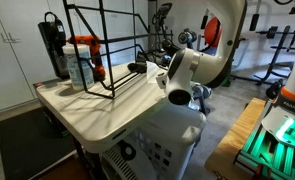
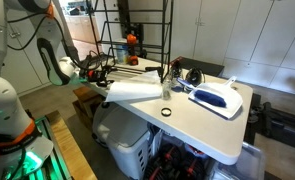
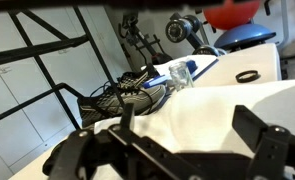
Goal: Put the paper towel on top of the table
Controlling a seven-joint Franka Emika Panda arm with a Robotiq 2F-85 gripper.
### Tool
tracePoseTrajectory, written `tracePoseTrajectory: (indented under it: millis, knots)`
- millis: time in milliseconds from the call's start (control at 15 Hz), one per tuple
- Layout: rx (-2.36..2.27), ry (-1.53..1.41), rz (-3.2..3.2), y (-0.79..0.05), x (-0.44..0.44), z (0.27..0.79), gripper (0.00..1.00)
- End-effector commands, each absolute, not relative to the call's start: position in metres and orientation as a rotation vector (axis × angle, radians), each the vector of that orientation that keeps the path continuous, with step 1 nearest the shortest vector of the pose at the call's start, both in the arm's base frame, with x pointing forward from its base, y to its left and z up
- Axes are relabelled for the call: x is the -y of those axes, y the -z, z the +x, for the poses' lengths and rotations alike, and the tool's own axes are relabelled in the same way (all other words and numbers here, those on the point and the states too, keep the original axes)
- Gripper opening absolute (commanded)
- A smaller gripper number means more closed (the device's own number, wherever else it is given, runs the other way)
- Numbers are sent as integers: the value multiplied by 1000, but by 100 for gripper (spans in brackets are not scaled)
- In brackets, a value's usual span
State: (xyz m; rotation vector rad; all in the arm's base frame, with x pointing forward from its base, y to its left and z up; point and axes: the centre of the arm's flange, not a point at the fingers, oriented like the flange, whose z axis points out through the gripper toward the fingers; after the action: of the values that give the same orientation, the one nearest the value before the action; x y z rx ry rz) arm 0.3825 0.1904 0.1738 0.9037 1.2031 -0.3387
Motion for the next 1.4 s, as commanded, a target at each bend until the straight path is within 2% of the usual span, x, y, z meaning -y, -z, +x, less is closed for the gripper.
tracePoseTrajectory:
  millis: [0, 667, 1333]
  knots:
    - [-1259, 262, 1068, -199, -206, 385, 100]
    - [-1288, 48, 1623, -305, -221, 375, 100]
    - [-1246, -314, 2198, -394, -136, 359, 100]
